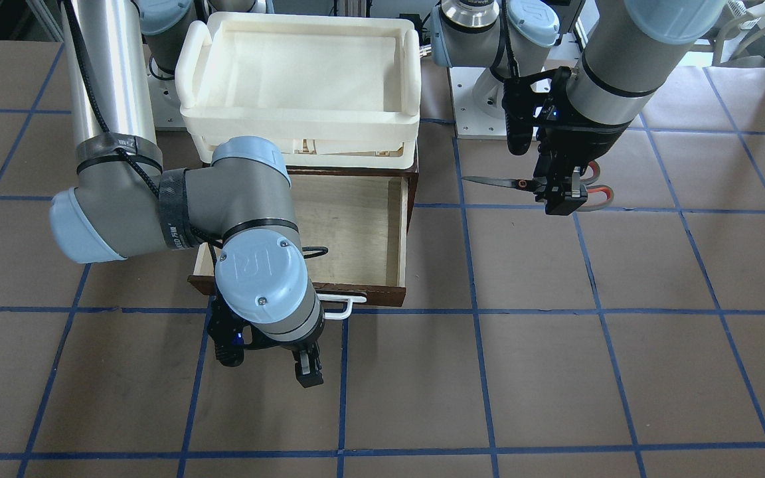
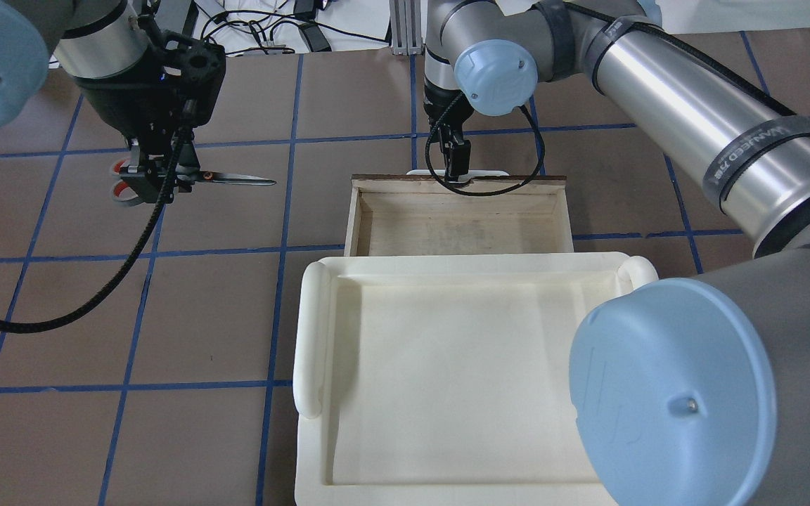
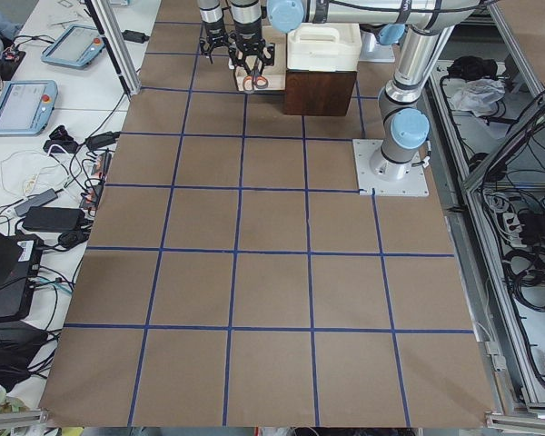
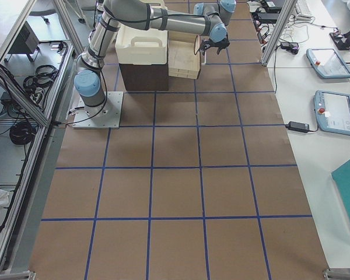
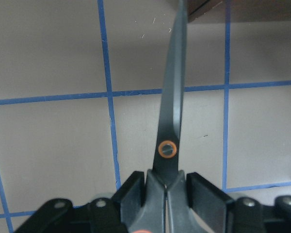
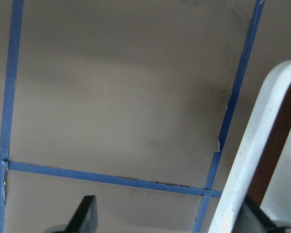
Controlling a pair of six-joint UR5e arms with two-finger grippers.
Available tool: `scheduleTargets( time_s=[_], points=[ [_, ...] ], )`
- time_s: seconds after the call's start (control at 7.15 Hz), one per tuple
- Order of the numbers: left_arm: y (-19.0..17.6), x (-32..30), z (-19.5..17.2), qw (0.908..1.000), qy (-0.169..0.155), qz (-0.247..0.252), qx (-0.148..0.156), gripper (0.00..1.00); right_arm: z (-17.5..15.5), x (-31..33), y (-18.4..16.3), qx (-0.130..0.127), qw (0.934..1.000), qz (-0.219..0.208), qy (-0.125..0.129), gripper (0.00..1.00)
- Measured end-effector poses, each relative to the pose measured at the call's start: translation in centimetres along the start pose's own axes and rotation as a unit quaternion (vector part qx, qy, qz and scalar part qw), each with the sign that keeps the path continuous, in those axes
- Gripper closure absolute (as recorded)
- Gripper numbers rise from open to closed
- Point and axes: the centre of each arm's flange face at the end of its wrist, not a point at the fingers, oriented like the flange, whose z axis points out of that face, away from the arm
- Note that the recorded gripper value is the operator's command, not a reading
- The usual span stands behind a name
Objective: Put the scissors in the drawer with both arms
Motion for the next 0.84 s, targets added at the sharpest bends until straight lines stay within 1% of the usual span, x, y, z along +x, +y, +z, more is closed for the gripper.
scheduleTargets(
  time_s=[0.28, 0.42, 0.56, 0.7, 0.84],
  points=[
    [0.1, 0.0, 0.0, 1.0000, -0.001, 0.000, 0.002, 1.00, -3.3, 1.5, 0.2, 0.003, 0.9999, -0.009, -0.010, 0.00],
    [-0.2, 0.0, 0.0, 1.0000, -0.001, -0.001, 0.005, 1.00, -5.1, 2.4, 0.0, 0.014, 0.9991, -0.037, -0.013, 0.00],
    [-1.3, 0.1, 0.0, 0.9999, -0.002, 0.001, 0.011, 1.00, -7.2, 3.5, -0.4, 0.032, 0.9958, -0.084, -0.019, 0.00],
    [-3.7, 0.5, 0.0, 0.9999, -0.004, 0.003, 0.016, 1.00, -9.3, 4.6, -1.6, 0.051, 0.9886, -0.140, -0.022, 0.00],
    [-6.4, 0.9, 0.1, 0.9998, -0.006, 0.003, 0.017, 1.00, -11.5, 5.6, -3.8, 0.064, 0.9790, -0.193, -0.019, 0.00]
  ],
)
